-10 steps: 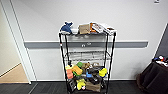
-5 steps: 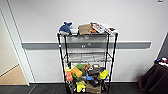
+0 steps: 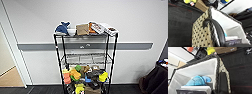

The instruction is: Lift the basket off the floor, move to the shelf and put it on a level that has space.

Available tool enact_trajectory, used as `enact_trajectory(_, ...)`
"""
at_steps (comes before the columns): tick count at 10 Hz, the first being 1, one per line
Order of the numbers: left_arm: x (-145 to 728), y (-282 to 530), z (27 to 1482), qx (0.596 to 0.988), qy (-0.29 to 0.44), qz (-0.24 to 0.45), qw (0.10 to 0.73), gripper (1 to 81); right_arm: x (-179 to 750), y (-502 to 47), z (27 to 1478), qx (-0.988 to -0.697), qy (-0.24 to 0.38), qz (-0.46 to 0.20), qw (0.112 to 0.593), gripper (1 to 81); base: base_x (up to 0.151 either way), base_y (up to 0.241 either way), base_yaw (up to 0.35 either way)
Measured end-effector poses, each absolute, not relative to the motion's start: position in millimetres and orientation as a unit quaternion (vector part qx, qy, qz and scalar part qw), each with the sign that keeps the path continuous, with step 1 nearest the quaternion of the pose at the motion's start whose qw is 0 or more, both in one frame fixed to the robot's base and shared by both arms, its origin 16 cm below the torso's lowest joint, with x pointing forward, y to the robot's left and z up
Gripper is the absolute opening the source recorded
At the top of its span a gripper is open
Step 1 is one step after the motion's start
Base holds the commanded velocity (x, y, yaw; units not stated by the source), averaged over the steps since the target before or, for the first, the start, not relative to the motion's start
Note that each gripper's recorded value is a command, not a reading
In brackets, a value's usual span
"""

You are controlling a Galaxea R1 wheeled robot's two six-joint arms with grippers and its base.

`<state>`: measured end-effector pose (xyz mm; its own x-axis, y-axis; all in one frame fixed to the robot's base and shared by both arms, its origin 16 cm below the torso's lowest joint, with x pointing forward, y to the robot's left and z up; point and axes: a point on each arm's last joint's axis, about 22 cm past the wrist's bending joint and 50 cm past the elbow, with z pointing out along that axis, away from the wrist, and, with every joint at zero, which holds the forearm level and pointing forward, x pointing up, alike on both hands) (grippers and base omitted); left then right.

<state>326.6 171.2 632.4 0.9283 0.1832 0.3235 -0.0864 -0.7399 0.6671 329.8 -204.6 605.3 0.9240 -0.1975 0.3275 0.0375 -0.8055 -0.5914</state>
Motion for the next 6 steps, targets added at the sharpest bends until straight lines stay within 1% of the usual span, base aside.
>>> enact_trajectory(6,326.6,173.6,632.5,0.914,0.027,0.188,0.358,1.0,327.7,-201.9,604.6,-0.931,0.043,-0.189,0.31,1.0,0.125,0.0,0.0)
